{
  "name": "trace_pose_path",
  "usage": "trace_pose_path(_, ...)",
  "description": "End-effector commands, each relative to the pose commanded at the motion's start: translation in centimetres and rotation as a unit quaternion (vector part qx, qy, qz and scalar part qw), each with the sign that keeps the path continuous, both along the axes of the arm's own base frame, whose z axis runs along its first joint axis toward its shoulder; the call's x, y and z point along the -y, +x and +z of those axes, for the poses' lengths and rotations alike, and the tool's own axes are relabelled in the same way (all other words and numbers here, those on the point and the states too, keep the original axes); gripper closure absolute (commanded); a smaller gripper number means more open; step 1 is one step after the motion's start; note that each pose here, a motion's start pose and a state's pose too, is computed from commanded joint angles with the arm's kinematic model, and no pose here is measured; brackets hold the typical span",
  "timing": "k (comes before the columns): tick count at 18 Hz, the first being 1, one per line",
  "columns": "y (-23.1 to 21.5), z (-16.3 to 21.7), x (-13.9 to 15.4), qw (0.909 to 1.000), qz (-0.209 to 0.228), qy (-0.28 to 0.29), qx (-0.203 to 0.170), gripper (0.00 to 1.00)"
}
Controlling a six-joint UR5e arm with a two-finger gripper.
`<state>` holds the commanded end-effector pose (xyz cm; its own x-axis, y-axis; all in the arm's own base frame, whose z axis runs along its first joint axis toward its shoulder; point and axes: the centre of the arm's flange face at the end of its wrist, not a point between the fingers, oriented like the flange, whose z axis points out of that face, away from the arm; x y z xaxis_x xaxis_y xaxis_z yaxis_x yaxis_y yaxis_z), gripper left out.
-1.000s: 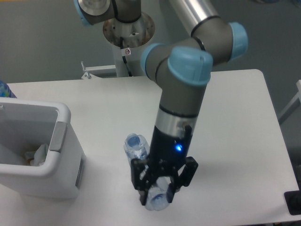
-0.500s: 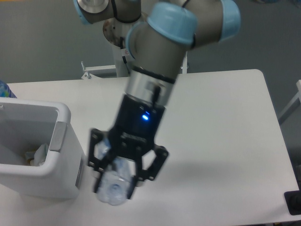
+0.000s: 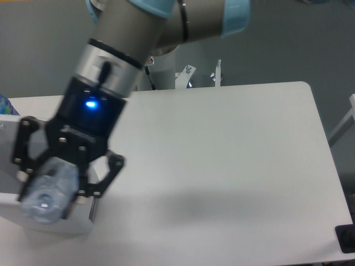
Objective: Place the trash in the trash can
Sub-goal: 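Lift the bottle and carry it over the trash bin, then lower the bottle into the bin and open the gripper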
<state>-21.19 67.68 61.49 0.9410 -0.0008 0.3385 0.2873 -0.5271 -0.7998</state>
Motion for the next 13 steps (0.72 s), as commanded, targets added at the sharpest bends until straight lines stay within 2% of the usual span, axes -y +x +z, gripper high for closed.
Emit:
trace_pose_path(6,4.1,-2.2,-1.4,0.9993,-0.032,-0.017,0.006,0.66)
trace_pose_path(9,5.0,-3.5,-1.8,0.9988,-0.040,-0.028,0.009,0.58)
trace_pose_path(10,5.0,-4.0,-1.8,0.9986,-0.043,-0.030,0.006,0.48)
trace_pose_path(12,5.0,-4.4,-1.7,0.9984,-0.046,-0.032,0.004,0.06)
trace_pose_path(13,5.1,-4.1,-1.5,0.9985,-0.045,-0.032,0.003,0.00)
